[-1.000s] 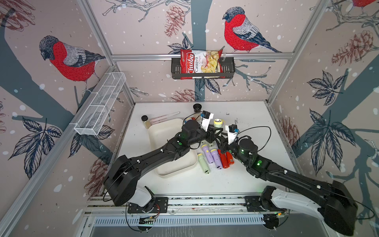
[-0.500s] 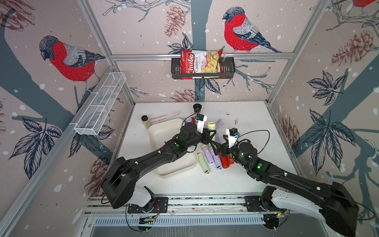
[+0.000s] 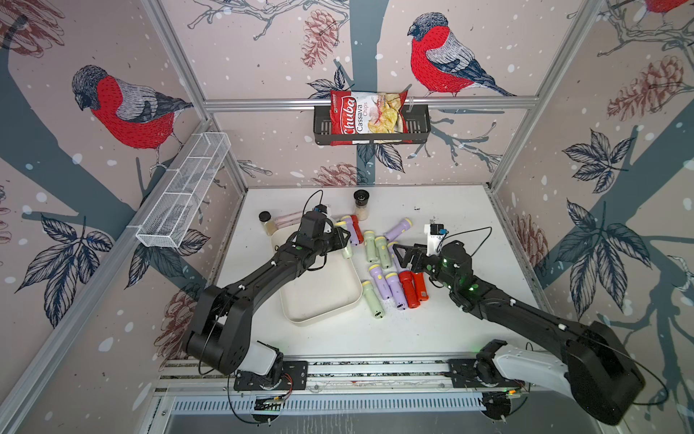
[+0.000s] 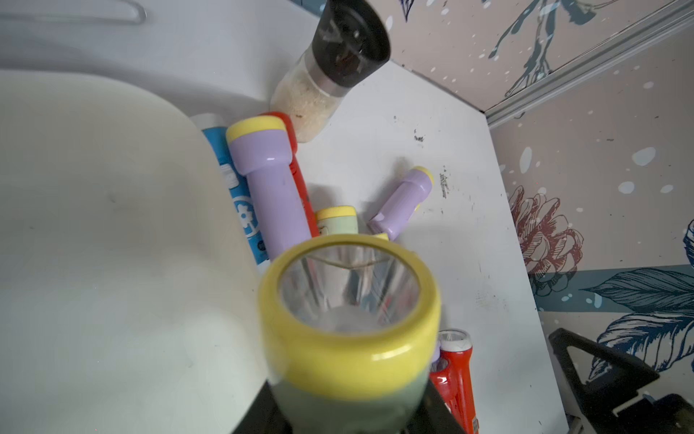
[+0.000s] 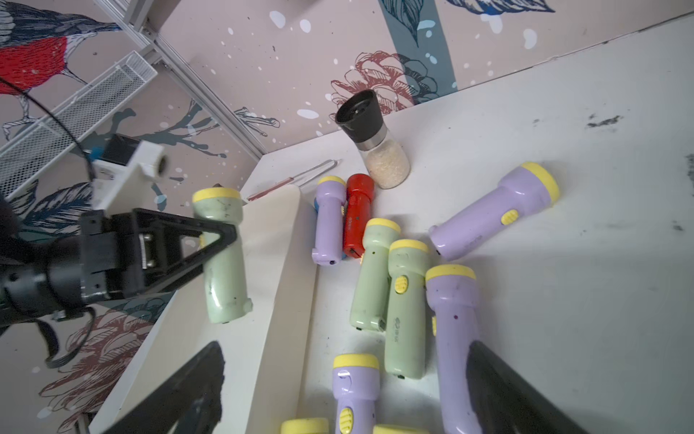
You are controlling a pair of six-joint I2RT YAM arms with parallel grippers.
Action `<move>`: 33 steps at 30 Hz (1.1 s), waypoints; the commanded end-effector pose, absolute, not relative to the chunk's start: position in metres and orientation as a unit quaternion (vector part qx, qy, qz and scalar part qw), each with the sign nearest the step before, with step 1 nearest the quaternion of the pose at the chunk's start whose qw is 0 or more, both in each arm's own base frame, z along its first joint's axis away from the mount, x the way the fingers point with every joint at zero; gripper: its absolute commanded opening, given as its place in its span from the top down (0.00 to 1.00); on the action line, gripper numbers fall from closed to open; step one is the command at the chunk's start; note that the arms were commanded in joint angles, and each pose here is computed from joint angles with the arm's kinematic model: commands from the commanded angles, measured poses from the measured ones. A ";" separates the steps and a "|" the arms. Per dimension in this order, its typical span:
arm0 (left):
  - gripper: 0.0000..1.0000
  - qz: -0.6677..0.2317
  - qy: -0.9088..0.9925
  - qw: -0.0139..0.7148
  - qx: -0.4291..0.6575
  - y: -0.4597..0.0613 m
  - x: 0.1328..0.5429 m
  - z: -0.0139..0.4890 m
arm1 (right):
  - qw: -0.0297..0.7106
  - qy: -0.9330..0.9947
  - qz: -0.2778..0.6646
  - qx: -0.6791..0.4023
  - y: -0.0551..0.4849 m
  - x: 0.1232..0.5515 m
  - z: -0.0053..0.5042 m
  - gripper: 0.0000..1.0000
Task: Put the flashlights into the storage boxes
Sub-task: Place the flashlight at the storage box.
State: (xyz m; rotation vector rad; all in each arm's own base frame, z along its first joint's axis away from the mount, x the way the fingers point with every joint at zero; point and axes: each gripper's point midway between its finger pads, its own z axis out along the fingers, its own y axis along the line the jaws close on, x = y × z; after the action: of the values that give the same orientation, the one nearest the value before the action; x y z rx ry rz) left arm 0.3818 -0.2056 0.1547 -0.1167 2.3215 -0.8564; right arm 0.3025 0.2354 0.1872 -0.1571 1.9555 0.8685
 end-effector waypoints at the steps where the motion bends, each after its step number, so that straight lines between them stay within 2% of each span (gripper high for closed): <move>1: 0.71 -0.334 0.898 0.283 -0.048 -0.200 0.387 0.137 | 0.457 0.795 0.390 -0.080 0.249 0.301 0.192 0.01; 6: 0.70 -0.329 0.915 0.229 -0.041 -0.204 0.409 0.112 | 0.453 0.797 0.393 -0.072 0.253 0.310 0.191 0.01; 10: 0.75 -0.328 0.924 0.191 -0.050 -0.208 0.424 0.091 | 0.443 0.805 0.389 -0.071 0.255 0.317 0.185 0.01; 21: 0.72 -0.317 0.920 0.211 -0.091 -0.171 0.439 0.089 | 0.433 0.813 0.381 -0.077 0.258 0.326 0.179 0.01; 33: 0.69 -0.281 0.932 0.203 -0.108 -0.160 0.446 0.066 | 0.440 0.812 0.376 -0.078 0.256 0.327 0.185 0.01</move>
State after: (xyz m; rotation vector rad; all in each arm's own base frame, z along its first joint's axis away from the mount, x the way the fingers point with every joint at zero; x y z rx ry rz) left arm 0.4441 -0.1652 0.0693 -0.2842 2.5966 -0.8162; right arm 0.3259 0.2554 0.1768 -0.1776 2.0450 0.9370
